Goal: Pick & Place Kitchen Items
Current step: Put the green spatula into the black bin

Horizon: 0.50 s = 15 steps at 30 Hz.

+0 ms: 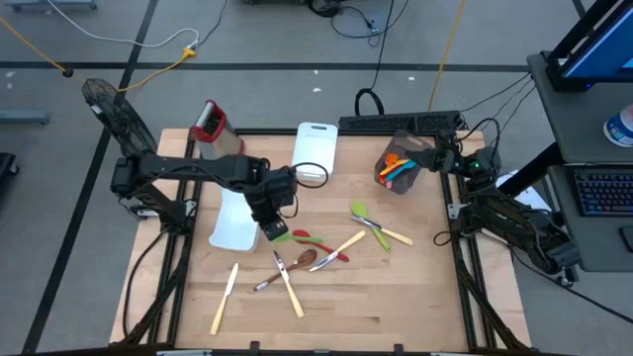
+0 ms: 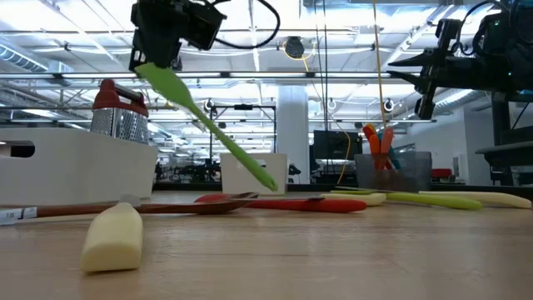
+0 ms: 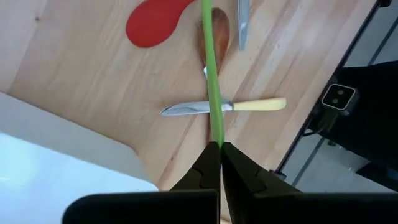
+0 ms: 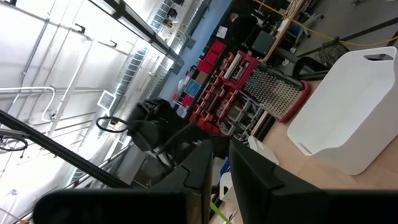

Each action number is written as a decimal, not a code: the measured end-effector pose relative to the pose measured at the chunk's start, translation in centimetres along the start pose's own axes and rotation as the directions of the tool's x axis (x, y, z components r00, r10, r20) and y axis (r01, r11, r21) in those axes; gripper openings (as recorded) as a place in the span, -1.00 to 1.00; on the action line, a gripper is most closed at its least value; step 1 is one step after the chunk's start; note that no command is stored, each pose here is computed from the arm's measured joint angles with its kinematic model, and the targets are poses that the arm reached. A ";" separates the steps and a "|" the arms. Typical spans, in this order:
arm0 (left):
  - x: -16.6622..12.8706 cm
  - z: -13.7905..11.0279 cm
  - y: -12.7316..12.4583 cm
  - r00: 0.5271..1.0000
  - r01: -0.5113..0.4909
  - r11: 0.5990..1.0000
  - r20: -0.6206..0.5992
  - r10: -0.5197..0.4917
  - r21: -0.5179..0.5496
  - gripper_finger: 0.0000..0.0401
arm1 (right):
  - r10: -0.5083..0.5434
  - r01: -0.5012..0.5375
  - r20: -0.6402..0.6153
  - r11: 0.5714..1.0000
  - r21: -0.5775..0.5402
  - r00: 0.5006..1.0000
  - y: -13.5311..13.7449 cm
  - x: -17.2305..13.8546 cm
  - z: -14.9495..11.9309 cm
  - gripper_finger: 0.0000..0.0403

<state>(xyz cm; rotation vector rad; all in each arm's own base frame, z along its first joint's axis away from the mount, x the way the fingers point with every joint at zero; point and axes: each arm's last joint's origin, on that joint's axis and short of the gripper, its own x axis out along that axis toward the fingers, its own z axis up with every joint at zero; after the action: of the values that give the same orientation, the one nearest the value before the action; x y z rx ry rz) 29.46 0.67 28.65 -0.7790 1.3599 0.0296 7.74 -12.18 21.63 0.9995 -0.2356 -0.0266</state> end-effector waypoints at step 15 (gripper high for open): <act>-5.4 1.6 -3.4 0.962 0.021 0.997 0.269 -0.040 0.073 -1.00 | 0.151 -0.173 -0.139 0.972 -0.158 0.979 1.5 2.1 -1.9 -0.73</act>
<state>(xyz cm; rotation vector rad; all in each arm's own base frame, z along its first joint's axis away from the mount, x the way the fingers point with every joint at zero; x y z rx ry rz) 31.00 1.10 34.99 -0.7087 1.0842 0.0619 10.10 -10.06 22.28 0.8068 -0.1951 0.1632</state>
